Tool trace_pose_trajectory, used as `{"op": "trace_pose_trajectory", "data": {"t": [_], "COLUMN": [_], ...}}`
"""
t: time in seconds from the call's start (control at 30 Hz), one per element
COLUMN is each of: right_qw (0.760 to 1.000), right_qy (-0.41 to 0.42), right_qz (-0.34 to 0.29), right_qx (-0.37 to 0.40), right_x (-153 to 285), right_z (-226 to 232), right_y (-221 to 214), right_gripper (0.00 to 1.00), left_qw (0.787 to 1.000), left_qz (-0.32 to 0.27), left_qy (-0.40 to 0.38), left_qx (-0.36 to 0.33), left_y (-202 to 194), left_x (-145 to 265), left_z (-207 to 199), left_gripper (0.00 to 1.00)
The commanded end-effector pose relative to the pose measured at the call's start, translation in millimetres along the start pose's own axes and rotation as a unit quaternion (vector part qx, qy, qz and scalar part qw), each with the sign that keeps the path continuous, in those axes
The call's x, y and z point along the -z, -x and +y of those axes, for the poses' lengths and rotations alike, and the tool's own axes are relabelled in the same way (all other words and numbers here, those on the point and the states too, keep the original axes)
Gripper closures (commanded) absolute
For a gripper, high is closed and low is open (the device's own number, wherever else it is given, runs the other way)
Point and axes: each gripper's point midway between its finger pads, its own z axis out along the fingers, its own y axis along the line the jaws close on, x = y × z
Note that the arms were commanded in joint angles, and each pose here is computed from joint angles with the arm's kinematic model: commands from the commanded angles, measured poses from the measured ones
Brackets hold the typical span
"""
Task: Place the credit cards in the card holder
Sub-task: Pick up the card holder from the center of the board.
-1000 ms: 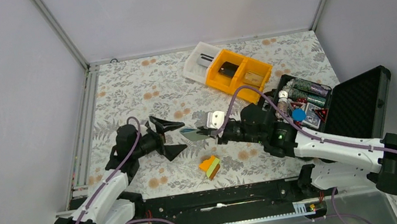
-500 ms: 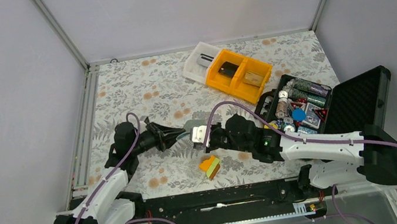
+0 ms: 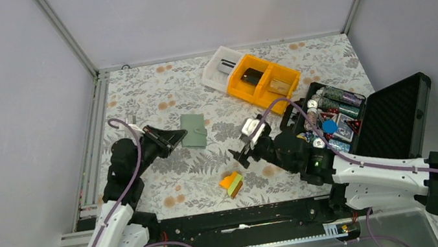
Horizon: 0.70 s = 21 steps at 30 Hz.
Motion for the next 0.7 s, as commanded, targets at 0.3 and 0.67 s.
{"op": "trace_pose_trajectory", "data": {"t": [0.3, 0.67], "right_qw": [0.882, 0.829], "right_qy": [0.130, 0.238], "right_qz": [-0.064, -0.077], "right_qx": [-0.448, -0.500], "right_x": [10.7, 2.4], "right_z": [-19.7, -5.3], "right_y": [24.2, 54.8], "right_gripper": [0.05, 0.14], "left_qw": [0.952, 0.923], "left_qz": [-0.033, 0.037], "left_qy": [-0.200, -0.289], "left_qx": [-0.231, -0.251], "left_y": [-31.0, -72.7], "left_x": [31.0, 42.3], "left_z": [-61.3, -87.2], "left_gripper": [1.00, 1.00]}}
